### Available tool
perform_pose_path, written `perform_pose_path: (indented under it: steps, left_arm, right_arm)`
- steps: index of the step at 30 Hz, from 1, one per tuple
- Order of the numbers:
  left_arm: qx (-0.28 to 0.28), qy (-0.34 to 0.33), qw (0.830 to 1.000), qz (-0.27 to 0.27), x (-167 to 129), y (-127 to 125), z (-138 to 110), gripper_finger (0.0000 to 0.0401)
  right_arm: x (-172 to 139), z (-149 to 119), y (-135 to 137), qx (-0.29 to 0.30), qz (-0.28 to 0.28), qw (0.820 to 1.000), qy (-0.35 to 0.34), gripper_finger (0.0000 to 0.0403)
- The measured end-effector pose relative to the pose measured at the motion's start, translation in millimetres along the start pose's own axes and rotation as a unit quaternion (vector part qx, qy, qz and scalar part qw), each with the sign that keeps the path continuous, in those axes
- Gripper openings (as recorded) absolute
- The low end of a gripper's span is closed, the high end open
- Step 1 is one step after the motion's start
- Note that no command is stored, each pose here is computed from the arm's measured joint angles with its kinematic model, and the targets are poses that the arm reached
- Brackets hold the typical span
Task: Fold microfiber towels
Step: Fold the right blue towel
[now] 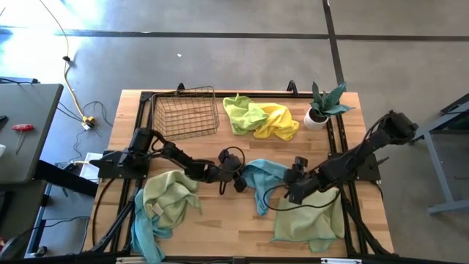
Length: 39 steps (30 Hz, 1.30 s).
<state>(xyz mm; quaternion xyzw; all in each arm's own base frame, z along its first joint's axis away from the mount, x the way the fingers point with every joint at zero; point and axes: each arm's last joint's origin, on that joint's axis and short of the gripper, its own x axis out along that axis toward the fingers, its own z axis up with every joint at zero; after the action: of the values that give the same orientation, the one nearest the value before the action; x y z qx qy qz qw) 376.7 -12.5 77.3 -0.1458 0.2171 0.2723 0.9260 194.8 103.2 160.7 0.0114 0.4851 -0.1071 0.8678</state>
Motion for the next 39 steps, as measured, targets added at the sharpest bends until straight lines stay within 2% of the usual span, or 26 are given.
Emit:
perform_pose_path:
  steps: [2, 7, 12, 16, 22, 31, 35, 39]
  left_arm:
    - [-0.001, 0.005, 1.0, -0.009, 0.0, -0.6, -0.2, 0.0006]
    - [-0.002, 0.014, 1.0, -0.026, -0.1, -1.6, -0.9, 0.0014]
    - [-0.002, 0.015, 1.0, -0.027, -0.3, -1.9, -1.0, 0.0002]
    - [-0.002, 0.015, 0.999, -0.028, -0.3, -1.9, -1.0, 0.0004]
    - [-0.002, 0.022, 0.999, -0.041, -0.3, -2.7, -1.5, 0.0002]
    - [0.01, 0.035, 0.997, -0.068, -0.6, -4.2, -2.2, 0.0002]
    - [0.011, 0.036, 0.997, -0.071, -0.6, -4.4, -2.3, 0.0003]
    - [0.012, 0.036, 0.997, -0.071, -0.6, -4.4, -2.3, 0.0003]
  right_arm:
    - [-2.0, -1.9, 3.0, -0.009, -0.008, 1.0, -0.012, 0.0254]
    - [-4.9, -5.5, 8.9, -0.025, -0.02, 0.999, -0.032, 0.0254]
    - [7.2, -7.5, 22.1, -0.022, -0.028, 0.998, -0.053, 0.0254]
    - [22.3, -14.2, 28.6, -0.034, -0.041, 0.998, -0.034, 0.0254]
    - [27.3, -20.2, 27.9, -0.036, -0.06, 0.997, -0.014, 0.0254]
    - [4.3, -5.1, 24.4, -0.093, -0.144, 0.984, 0.037, 0.0254]
    - [2.9, -2.0, 26.3, -0.088, -0.142, 0.986, 0.029, 0.0254]
    - [7.0, -12.5, 24.3, -0.067, -0.144, 0.987, 0.031, 0.0254]
